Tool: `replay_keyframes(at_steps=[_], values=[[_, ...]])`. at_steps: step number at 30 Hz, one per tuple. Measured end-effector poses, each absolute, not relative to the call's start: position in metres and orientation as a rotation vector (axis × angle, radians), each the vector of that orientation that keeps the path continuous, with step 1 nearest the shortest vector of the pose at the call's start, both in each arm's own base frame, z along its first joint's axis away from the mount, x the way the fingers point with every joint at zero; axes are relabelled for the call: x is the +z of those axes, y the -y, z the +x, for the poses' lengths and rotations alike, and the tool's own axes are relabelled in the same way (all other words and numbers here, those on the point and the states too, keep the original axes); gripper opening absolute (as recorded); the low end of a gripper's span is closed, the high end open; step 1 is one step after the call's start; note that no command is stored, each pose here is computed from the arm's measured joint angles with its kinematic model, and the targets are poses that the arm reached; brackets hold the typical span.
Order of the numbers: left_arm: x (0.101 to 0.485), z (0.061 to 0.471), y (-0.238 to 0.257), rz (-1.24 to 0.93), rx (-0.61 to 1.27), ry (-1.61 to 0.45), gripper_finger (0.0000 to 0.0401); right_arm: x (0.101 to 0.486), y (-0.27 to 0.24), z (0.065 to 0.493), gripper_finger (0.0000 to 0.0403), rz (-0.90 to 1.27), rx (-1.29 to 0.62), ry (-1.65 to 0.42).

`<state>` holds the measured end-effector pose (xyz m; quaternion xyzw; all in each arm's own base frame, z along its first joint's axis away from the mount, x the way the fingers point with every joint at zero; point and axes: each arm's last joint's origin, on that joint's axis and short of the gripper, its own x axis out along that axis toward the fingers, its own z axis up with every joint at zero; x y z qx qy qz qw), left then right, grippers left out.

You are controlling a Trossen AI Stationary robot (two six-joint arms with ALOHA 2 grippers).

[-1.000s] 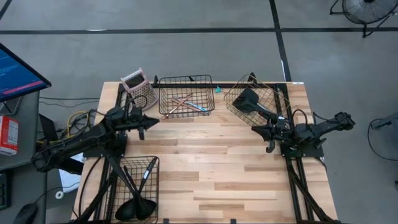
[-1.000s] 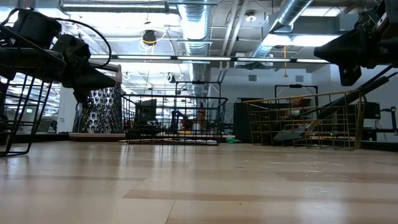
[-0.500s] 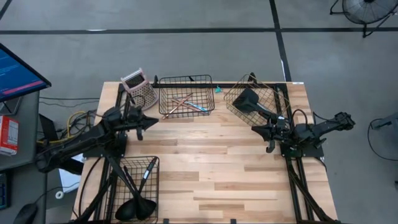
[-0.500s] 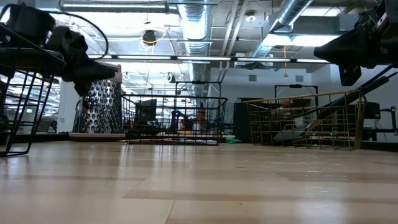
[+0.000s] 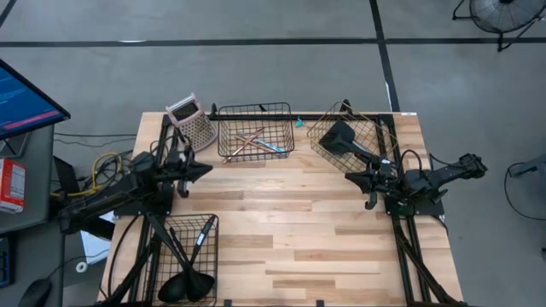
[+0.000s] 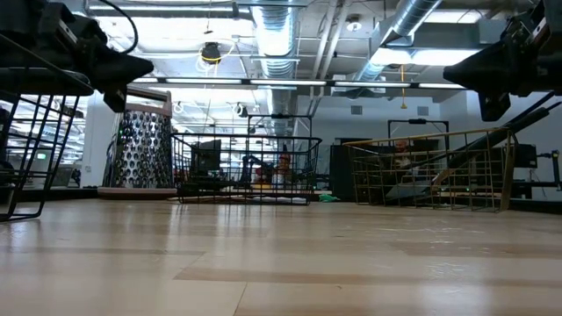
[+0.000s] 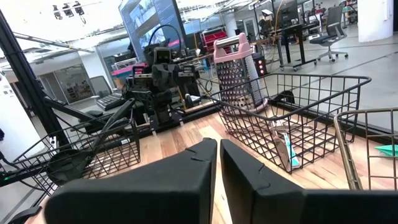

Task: Pick & Place Kitchen Items
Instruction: Return to Home Position

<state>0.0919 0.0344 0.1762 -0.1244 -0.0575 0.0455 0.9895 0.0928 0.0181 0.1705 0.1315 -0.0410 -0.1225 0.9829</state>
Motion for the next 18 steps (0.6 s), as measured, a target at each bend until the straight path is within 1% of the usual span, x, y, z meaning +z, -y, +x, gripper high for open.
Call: replay_keyframes(at_steps=[7, 18], values=[[0.1814, 0.0902, -0.0286, -0.228, 0.037, 0.168, 0.0002, 0.1705, -0.0180, 0.0929, 0.0020, 0.264, -0.247, 0.082], [0.1822, 0.0909, -0.0259, -0.227, 0.006, 0.172, 0.0002, 0.1705, -0.0181, 0.0928, 0.0020, 0.264, -0.246, 0.082]])
